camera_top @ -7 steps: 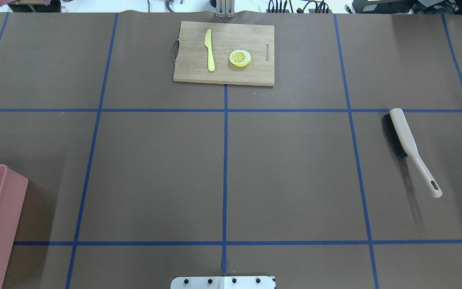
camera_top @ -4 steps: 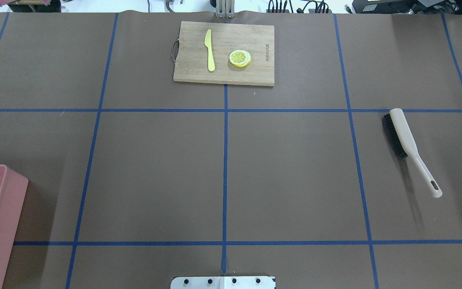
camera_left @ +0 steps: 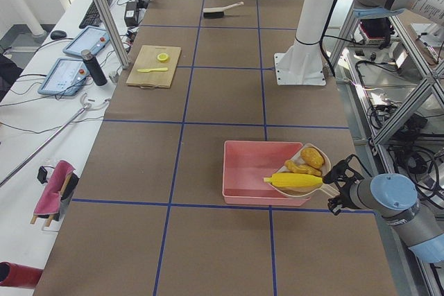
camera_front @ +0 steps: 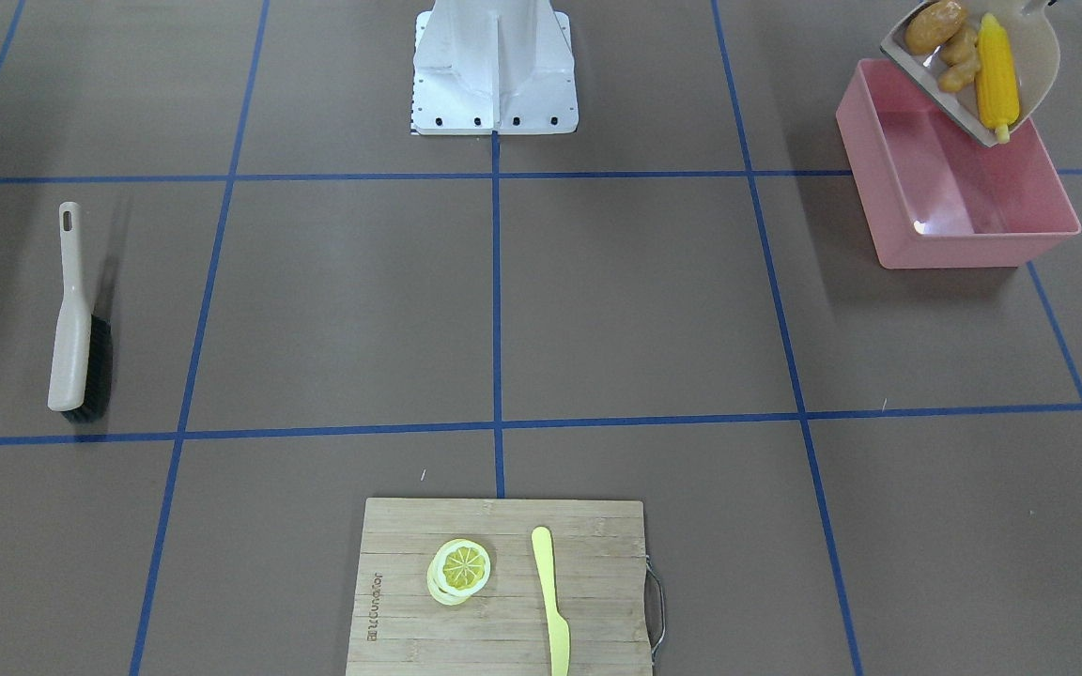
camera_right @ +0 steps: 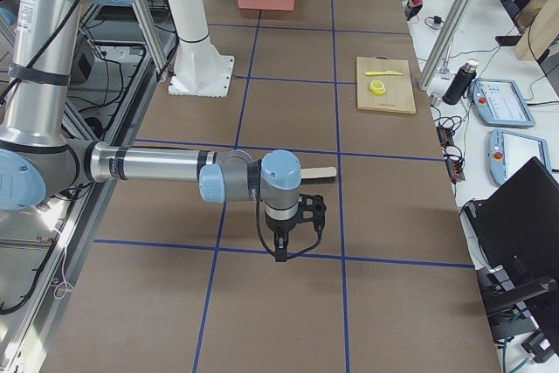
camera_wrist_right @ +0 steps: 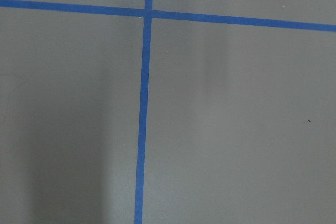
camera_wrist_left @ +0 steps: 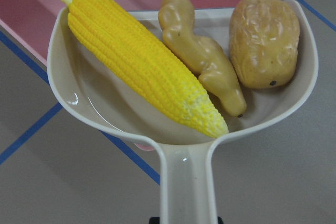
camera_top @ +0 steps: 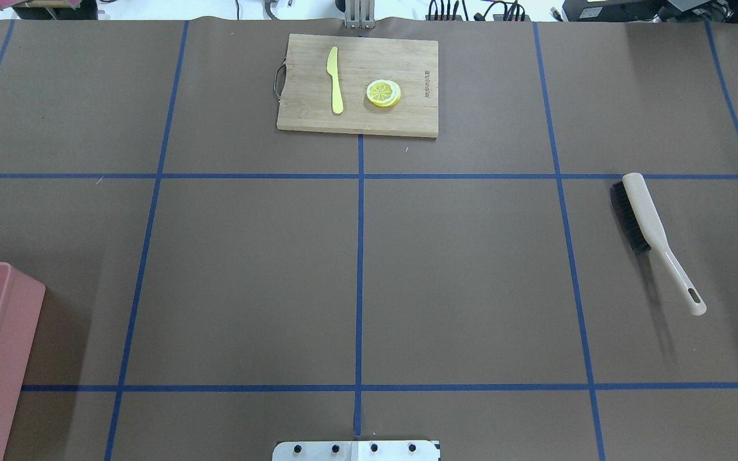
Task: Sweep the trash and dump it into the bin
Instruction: 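Tilt the white dustpan with the left gripper to pour produce into the pink bin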
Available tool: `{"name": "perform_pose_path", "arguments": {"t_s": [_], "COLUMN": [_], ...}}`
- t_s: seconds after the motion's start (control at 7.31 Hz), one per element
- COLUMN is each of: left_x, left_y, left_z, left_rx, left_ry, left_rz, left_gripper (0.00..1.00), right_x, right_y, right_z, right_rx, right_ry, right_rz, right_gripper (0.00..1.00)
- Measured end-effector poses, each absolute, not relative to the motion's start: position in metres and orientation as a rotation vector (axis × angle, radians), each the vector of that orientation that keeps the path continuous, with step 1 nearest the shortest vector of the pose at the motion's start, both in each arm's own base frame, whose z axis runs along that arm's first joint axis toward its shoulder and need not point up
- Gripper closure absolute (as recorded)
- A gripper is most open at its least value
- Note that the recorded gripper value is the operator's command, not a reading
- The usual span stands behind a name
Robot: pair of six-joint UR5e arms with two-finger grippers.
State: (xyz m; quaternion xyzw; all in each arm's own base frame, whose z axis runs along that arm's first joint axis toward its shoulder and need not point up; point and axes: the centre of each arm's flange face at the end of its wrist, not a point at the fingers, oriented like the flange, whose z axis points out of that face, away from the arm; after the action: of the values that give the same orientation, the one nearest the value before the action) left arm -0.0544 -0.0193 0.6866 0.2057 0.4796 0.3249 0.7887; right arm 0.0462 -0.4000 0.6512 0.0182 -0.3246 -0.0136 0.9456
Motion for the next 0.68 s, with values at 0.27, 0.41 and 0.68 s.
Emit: {"name": "perform_pose_path", "arguments": {"t_s": [0.27, 0.41, 0.68], "left_x": [-0.055, -0.057, -0.063], "left_y": [-0.013, -0.008, 0.006], "left_z": [0.674, 0.67, 0.664], "left_rx": [0.366, 0.341, 0.302], "left_ry": [1.054, 1.063, 1.084], "left_rz": [0.682, 0.677, 0.672], "left_gripper": [1.0, 1.0, 1.0], "right_x": [0.046, 0.046, 0.046], "right_y": [-0.4, -0.4, -0.398], "right_z": [0.651, 0.651, 0.652], "right_rx": [0.037, 0.037, 0.034], "right_ry": [-0.662, -0.662, -0.662], "right_rz": [-0.028, -0.027, -0.027], "right_gripper": [0.0, 0.0, 0.0]}}
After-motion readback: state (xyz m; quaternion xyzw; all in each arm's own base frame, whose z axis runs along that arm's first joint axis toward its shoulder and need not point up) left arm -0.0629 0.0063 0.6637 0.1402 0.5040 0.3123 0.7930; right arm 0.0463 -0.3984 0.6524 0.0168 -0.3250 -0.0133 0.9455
